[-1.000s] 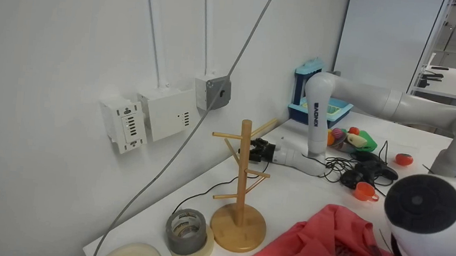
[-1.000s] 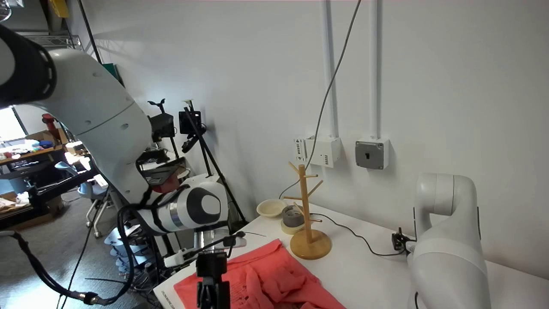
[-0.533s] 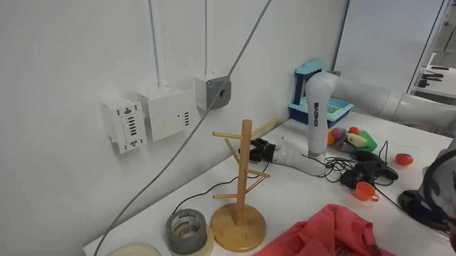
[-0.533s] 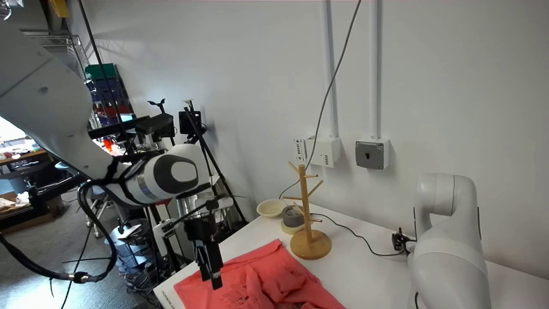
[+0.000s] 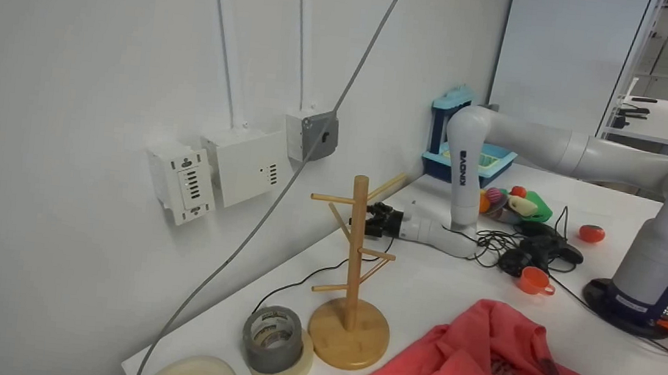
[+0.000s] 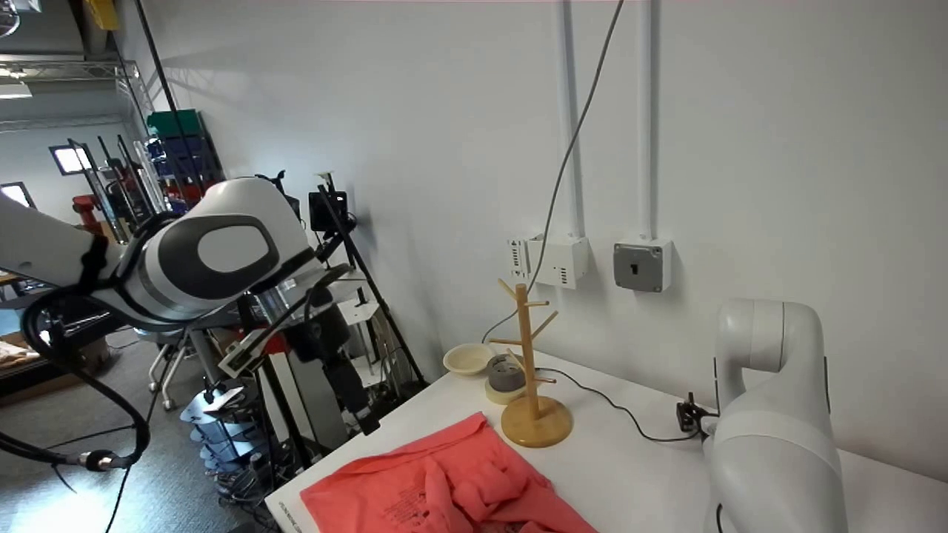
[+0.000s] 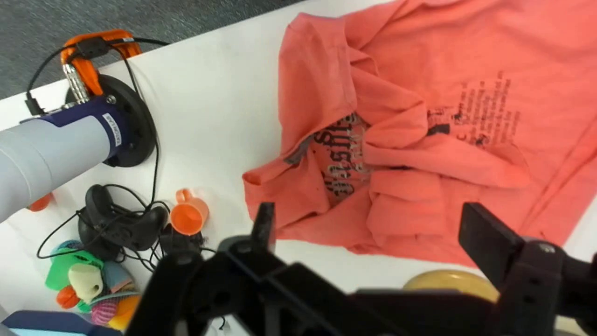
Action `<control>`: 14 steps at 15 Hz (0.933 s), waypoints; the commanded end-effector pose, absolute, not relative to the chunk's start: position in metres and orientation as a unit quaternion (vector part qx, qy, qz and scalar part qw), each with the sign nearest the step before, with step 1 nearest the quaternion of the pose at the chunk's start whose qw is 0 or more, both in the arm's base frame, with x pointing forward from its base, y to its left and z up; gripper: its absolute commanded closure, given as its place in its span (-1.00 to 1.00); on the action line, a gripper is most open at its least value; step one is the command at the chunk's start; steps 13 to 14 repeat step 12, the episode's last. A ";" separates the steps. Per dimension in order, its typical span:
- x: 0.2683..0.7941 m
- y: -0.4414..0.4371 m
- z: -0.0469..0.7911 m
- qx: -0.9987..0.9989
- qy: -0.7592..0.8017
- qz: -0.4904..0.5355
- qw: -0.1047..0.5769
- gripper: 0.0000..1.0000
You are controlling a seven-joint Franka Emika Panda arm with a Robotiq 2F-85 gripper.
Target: Unfold the orange piece of clothing
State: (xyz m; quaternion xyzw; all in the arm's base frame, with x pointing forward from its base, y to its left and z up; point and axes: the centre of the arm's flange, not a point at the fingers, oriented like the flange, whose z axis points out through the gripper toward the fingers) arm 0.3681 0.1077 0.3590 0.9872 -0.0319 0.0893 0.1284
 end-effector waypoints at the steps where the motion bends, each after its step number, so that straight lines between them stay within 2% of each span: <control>1: 0.344 0.099 0.383 0.984 -0.059 0.157 0.066 -1.00; 3: 0.344 0.100 0.391 0.980 -0.072 0.181 0.049 -1.00; 4: 0.366 0.109 0.388 0.984 -0.063 0.154 0.068 -1.00; 14: 0.369 0.111 0.397 0.981 -0.068 0.169 0.060 -1.00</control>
